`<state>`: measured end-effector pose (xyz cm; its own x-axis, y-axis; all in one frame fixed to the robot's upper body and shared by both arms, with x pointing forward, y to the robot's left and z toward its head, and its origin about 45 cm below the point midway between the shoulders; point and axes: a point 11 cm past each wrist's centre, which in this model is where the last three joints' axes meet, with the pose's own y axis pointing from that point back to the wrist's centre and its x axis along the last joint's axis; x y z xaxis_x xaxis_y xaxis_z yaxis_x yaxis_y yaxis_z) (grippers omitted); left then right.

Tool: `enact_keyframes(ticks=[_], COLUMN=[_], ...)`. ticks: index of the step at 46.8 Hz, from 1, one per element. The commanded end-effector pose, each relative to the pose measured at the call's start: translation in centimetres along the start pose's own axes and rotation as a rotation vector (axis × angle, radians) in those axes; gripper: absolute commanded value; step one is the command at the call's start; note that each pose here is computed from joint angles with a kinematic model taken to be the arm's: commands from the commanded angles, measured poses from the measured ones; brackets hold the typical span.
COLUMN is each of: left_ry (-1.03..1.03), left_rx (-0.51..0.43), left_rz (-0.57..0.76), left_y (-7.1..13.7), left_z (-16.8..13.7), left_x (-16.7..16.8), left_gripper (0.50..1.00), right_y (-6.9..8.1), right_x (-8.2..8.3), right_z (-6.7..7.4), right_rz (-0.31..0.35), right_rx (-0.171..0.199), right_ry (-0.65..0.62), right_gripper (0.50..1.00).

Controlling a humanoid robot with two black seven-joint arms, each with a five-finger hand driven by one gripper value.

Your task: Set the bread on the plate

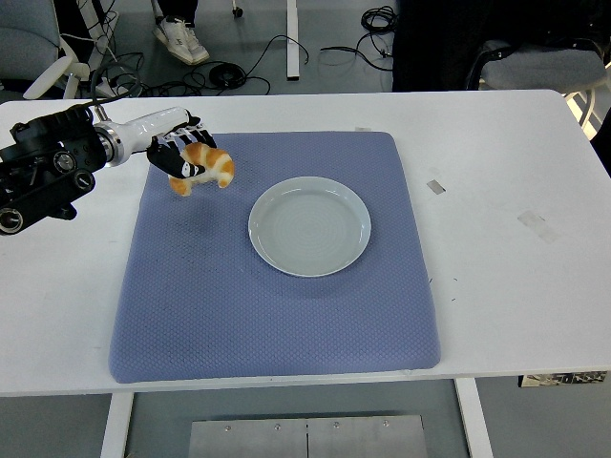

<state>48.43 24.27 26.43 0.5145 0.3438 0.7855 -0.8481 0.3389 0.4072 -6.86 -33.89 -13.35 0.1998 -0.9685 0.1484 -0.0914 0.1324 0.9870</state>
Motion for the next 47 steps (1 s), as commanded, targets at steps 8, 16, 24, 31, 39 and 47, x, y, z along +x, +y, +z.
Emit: enact_keyframes(ticks=[8,16,24,31,39,47], left_ry=[0.052,0.058,0.081,0.087,0.088,0.085], left_rx=[-0.053,-0.11,-0.163,-0.21,-0.234,-0.237], left_rz=[-0.026,-0.046,-0.066,-0.106,-0.131,-0.149], left_y=[-0.1,0.1,0.0,-0.8,-1.2,-1.2], left_z=[2.4,4.8,6.9,9.5,10.8,10.7], left_x=[0.1,-0.1,-0.9,-2.9,-4.2,-4.8], left_gripper=[0.5,0.5,0.5,0.5,0.501,0.505], right_y=[0.0,0.0,0.0,0.0,0.0,0.0], right_x=[0.0,0.0,0.0,0.0,0.0,0.0], right_z=[0.0,0.0,0.0,0.0,0.0,0.0], right_rz=[-0.001,-0.001,0.0,-0.001,-0.001,0.0], right_rx=[0.0,0.0,0.0,0.0,0.0,0.0], right_ry=[0.002,0.002,0.001,0.002,0.002,0.001], right_gripper=[1.0,1.0,1.0,1.0,1.0,1.0])
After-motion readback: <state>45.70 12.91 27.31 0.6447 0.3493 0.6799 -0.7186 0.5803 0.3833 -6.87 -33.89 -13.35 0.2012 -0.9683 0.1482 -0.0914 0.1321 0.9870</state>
